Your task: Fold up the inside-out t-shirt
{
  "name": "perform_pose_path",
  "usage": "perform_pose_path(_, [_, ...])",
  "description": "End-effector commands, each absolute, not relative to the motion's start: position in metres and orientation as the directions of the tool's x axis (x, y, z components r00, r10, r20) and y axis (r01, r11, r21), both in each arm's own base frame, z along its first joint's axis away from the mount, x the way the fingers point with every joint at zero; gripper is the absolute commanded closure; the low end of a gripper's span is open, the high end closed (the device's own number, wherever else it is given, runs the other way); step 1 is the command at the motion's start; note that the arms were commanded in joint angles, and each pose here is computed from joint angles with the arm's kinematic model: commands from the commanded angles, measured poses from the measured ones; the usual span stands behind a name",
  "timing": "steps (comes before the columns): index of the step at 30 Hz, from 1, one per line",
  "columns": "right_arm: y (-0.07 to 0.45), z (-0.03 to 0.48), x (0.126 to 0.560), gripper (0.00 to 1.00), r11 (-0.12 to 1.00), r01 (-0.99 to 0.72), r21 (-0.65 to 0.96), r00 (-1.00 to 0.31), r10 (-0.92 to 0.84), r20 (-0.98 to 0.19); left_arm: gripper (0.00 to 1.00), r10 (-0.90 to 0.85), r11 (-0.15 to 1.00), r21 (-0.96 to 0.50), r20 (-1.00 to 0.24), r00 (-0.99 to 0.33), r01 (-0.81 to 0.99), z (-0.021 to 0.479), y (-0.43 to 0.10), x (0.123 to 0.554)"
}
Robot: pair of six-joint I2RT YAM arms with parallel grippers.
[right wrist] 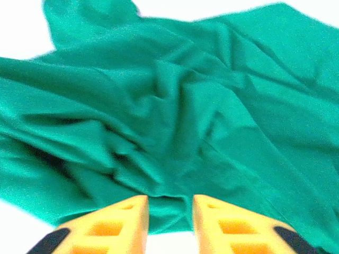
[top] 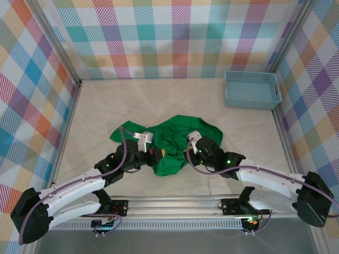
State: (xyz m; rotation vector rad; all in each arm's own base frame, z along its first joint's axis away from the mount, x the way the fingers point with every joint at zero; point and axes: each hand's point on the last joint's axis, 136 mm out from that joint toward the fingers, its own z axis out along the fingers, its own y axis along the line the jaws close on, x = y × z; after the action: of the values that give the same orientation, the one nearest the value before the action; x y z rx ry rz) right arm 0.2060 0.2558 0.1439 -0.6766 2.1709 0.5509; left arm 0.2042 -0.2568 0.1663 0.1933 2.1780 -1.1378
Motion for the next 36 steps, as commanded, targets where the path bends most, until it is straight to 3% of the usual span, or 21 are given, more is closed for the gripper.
perform_pose_path(1, [0.274,0.163,0.189,0.67,0.661,-0.72,0.213,-0.508,-0.293,-0.81,1.0,-0.185,0.577,-0.695,-0.623,-0.76,0.429,0.176,-0.261,0.206])
perform_pose_path(4, [0.292,0.168,0.181,0.67,0.587,-0.768,0.257,-0.507,-0.311,-0.804,1.0,-0.18,0.572,-0.696,-0.623,-0.761,0.434,0.176,-0.261,0.205])
perform_pose_path(10, [0.312,0.154,0.188,0.69,0.577,-0.77,0.274,-0.532,-0.341,-0.775,1.0,-0.165,0.559,-0.699,-0.621,-0.766,0.446,0.178,-0.263,0.202])
perform_pose_path(16, [0.322,0.145,0.192,0.65,0.575,-0.769,0.281,-0.547,-0.363,-0.754,1.0,-0.141,0.536,-0.702,-0.623,-0.77,0.469,0.18,-0.267,0.197])
perform_pose_path(22, [0.341,0.144,0.18,0.56,0.492,-0.81,0.319,-0.53,-0.381,-0.758,1.0,-0.136,0.526,-0.713,-0.609,-0.781,0.464,0.178,-0.27,0.197])
perform_pose_path(28, [0.348,0.14,0.182,0.57,0.489,-0.82,0.298,-0.512,-0.393,-0.764,1.0,-0.129,0.52,-0.715,-0.607,-0.784,0.468,0.179,-0.274,0.198])
perform_pose_path(32, [0.343,0.146,0.194,0.82,0.546,-0.795,0.265,-0.509,-0.363,-0.78,1.0,-0.124,0.528,-0.711,-0.605,-0.786,0.464,0.177,-0.274,0.198])
perform_pose_path(36, [0.327,0.156,0.202,1.0,0.61,-0.761,0.221,-0.498,-0.331,-0.802,1.0,-0.132,0.563,-0.692,-0.615,-0.777,0.451,0.175,-0.267,0.201])
